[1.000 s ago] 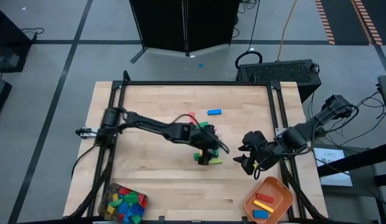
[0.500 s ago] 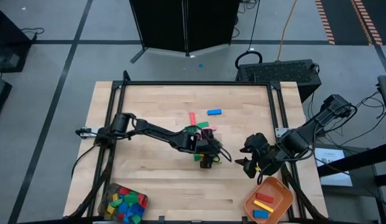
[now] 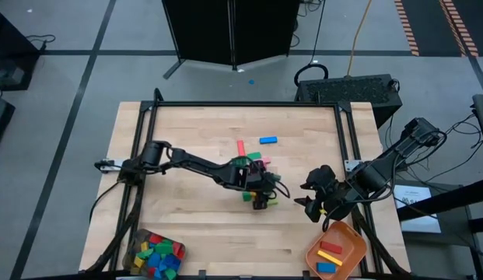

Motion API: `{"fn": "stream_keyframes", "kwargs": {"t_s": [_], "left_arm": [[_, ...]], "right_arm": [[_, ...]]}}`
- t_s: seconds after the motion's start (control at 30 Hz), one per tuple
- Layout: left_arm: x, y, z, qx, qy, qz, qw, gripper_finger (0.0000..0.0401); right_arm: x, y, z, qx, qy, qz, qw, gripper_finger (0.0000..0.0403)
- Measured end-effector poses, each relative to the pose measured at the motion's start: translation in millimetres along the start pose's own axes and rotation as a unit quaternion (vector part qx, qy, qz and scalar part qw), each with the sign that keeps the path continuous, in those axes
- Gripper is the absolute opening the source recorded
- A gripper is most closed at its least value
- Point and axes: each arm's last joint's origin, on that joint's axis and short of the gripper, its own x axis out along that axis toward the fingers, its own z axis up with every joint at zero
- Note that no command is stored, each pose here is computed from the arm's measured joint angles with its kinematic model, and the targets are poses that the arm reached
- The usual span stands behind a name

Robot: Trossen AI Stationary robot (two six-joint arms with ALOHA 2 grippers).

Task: Sort blocks by size
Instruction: Put the green rectangular block into the orange bin

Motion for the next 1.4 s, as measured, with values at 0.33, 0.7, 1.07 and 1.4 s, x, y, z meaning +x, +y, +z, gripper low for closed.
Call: {"fn": "stream_keyframes", "kwargs": {"t_s": [0.33,0.7,1.07,1.4], "left_arm": [[14.1,-0.8,-5.0,-0.027,0.0,0.003,1.0,0.0322],[9.5,2.1,-8.9,-0.052,0.031,0.007,0.998,0.0304],[-47.6,-11.0,8.0,-0.173,0.009,0.034,0.984,0.029],[-61.5,-0.4,17.7,0.225,-0.014,-0.086,0.97,0.029]], "right_arm": [[-0.1,-0.2,0.0,0.0,0.0,-0.001,1.0,0.0256],[-0.1,-0.2,0.0,0.0,0.0,0.0,1.0,0.0256],[-3.9,3.0,-6.0,-0.01,0.004,0.009,1.0,0.0256],[-5.3,3.8,-7.6,-0.036,-0.005,0.008,0.999,0.0256]]}}
